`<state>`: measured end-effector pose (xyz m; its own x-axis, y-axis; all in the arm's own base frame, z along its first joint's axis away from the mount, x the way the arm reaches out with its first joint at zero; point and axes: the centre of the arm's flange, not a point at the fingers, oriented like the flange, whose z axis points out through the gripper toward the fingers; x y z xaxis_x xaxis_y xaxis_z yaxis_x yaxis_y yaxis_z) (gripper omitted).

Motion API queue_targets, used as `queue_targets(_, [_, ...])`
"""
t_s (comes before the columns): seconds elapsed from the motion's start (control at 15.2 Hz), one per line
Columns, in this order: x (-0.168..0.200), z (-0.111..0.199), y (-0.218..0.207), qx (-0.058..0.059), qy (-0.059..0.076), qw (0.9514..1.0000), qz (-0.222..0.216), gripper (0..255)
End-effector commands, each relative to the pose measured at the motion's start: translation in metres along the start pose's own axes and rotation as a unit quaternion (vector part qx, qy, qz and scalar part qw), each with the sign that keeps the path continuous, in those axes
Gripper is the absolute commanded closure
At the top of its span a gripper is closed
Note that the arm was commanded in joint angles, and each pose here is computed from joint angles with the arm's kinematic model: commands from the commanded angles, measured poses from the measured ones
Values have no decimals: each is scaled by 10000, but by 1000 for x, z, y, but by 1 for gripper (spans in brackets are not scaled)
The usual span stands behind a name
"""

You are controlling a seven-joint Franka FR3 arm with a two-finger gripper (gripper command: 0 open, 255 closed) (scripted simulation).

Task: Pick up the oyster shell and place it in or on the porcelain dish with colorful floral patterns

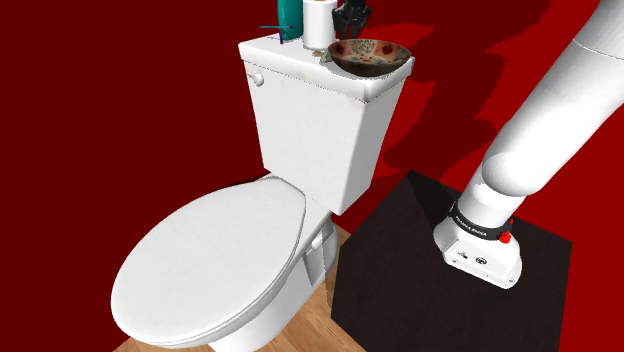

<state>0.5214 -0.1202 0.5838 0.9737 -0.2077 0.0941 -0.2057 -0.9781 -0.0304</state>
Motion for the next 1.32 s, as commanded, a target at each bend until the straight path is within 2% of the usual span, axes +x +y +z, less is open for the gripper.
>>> queue_targets(0.0, [0,0,8,-8,-60,10000,62,255])
queue_targets(1.25, [10,-100,5,-8,-60,10000,62,255])
